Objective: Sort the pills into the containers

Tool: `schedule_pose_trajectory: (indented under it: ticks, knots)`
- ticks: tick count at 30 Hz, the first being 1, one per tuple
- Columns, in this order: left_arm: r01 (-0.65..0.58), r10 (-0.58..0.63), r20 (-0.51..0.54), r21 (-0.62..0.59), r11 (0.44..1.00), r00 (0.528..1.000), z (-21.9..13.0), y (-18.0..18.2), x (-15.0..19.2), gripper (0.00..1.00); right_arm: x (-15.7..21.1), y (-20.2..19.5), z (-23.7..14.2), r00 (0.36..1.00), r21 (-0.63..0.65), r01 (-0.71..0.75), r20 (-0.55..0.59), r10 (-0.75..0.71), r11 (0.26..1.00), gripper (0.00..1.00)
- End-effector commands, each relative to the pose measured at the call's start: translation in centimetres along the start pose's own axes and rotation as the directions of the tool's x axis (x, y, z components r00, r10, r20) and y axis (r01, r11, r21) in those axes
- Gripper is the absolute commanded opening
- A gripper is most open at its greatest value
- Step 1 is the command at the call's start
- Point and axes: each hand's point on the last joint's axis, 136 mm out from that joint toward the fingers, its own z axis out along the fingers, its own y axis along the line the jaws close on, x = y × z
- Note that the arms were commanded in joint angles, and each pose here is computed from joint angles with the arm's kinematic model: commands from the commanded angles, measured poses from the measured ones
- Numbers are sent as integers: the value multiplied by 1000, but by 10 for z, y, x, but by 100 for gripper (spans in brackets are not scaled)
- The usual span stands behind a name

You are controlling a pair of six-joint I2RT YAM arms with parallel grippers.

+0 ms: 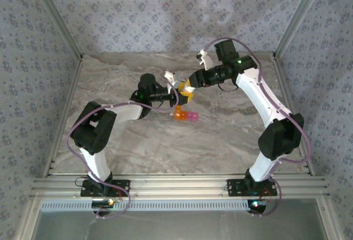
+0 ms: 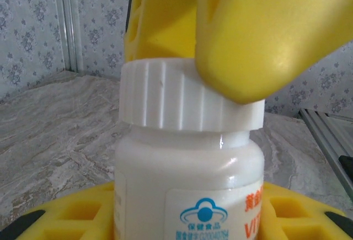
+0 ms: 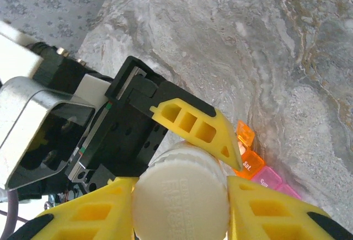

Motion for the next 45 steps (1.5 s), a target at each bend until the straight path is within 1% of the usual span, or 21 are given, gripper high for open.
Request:
schedule_pose_trajectory:
  ticks: [1, 3, 5, 8, 12, 19, 22, 25, 29, 36, 38, 42, 45]
  knots:
    - [-102, 103, 13, -36, 994, 995, 3, 0, -19, 0, 9, -6, 16, 993, 41, -111, -29, 112, 993, 37]
    - [-150, 149, -16, -81, 985, 989, 3, 1, -16, 0, 12, -10, 23, 984, 90, -173, -26, 176, 981, 37]
    - [-171, 170, -20, -107, 979, 985, 4, 2, -16, 0, 16, -14, 29, 973, 127, -225, -13, 229, 966, 37]
    - [-179, 179, -9, -119, 977, 984, 5, 2, -18, 0, 20, -17, 39, 957, 142, -289, 13, 290, 947, 37]
    - [-177, 177, -9, -117, 977, 984, 6, 0, -18, 0, 20, -19, 44, 941, 145, -339, 50, 336, 929, 37]
    - [-164, 164, -15, -122, 979, 986, 6, 2, -12, 0, 22, -17, 43, 936, 139, -353, 46, 350, 925, 38]
    - [-155, 154, -12, -127, 980, 988, 6, 4, -9, 0, 18, -13, 38, 937, 125, -349, 49, 346, 929, 41]
    - [-141, 141, -8, -130, 981, 990, 6, 6, -6, 0, 11, -11, 31, 937, 112, -349, 65, 344, 930, 45]
    - [-131, 130, -10, -132, 983, 991, 6, 8, -3, 0, -2, -8, 16, 935, 88, -349, 99, 340, 933, 52]
    - [-118, 117, -15, -126, 985, 993, 6, 9, 1, 0, -22, -4, -16, 931, 45, -335, 173, 323, 941, 71]
    - [-115, 114, -15, -121, 986, 993, 6, 8, 1, 0, -25, -5, -24, 930, 47, -328, 188, 315, 943, 75]
    - [-109, 108, -11, -108, 988, 994, 5, 7, 0, 0, -26, -10, -38, 933, 44, -302, 217, 286, 952, 79]
    - [-93, 93, -5, -78, 993, 996, 4, 4, -2, 0, -28, -11, -46, 951, 22, -218, 228, 207, 976, 79]
